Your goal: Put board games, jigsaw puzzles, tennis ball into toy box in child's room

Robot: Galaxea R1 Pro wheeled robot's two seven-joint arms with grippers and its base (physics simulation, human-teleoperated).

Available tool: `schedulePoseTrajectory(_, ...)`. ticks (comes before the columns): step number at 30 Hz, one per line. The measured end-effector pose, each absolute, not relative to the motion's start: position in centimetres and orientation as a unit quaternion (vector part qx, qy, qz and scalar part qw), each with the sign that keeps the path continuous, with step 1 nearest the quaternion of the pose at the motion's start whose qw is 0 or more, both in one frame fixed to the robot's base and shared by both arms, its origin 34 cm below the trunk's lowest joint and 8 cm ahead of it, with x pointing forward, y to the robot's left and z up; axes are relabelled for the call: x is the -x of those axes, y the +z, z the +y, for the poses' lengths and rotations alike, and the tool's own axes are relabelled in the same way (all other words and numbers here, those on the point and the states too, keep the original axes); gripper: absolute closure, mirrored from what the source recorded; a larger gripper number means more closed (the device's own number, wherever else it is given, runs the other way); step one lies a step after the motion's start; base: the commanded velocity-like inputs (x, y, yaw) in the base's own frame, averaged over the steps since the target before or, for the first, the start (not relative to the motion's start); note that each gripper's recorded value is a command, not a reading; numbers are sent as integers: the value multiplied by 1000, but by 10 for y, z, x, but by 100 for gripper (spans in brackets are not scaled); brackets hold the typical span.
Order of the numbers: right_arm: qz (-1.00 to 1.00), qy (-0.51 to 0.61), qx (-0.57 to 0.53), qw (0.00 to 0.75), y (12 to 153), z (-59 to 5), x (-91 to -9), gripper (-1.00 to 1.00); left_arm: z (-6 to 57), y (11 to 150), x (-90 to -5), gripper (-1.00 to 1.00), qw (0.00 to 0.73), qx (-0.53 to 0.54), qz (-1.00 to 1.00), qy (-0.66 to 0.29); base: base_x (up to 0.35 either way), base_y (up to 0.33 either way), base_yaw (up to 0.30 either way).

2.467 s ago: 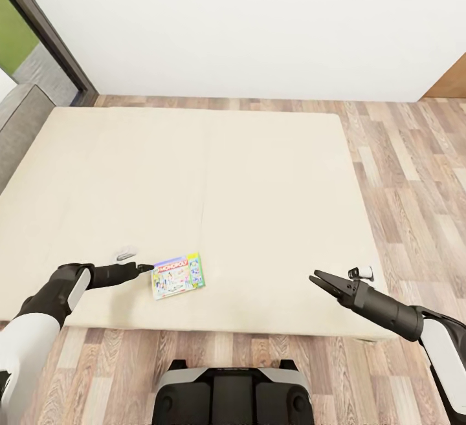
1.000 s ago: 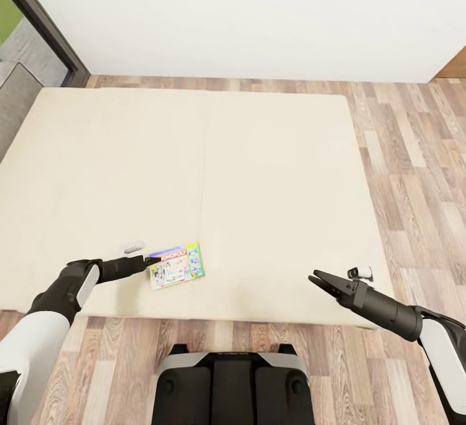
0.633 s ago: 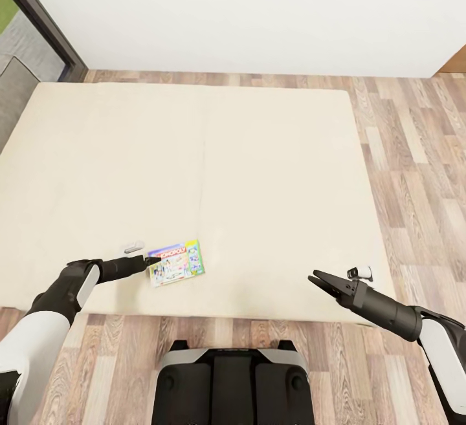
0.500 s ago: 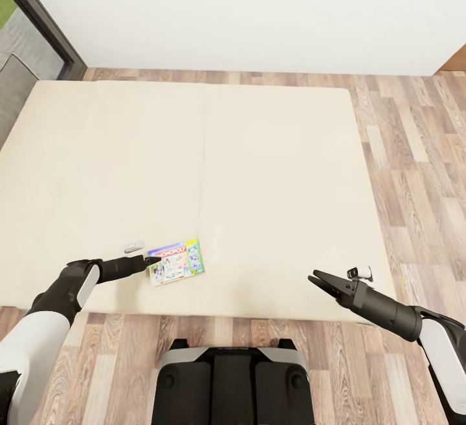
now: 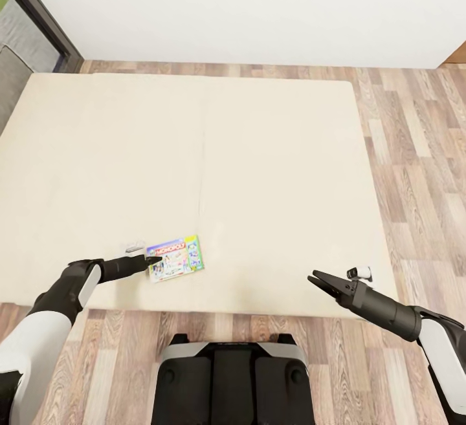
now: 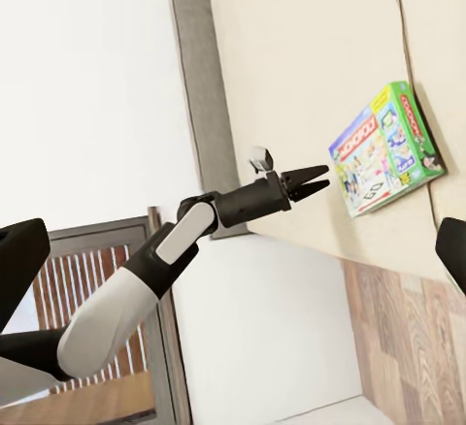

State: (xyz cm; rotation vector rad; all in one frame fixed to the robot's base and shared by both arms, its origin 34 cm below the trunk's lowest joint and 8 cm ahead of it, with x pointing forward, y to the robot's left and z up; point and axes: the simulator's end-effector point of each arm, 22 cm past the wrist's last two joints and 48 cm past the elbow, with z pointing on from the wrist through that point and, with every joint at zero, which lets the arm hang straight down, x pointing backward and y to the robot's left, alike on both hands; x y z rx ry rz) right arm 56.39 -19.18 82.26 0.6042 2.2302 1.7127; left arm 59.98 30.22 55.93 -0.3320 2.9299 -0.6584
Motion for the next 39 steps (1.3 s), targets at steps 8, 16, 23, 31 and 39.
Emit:
schedulePoseTrajectory(8,770,589,-212,127,817,-192,-562,-100,300,553,-596,-100,55,111,968,-219,0,0,0)
schedulePoseTrajectory(16,770,587,-216,122,811,-192,-559,-100,300,549,-598,-100,54,112,968,-219,0,0,0)
schedulePoseTrajectory(23,771,586,-220,118,806,-192,-557,-100,300,546,-599,-100,56,111,968,-219,0,0,0)
schedulePoseTrajectory(31,771,586,-223,114,801,-192,-555,-100,300,541,-597,-100,54,110,968,-218,0,0,0)
schedulePoseTrajectory(39,771,585,-223,112,800,-192,-554,-100,300,541,-597,-100,55,110,968,-218,0,0,0)
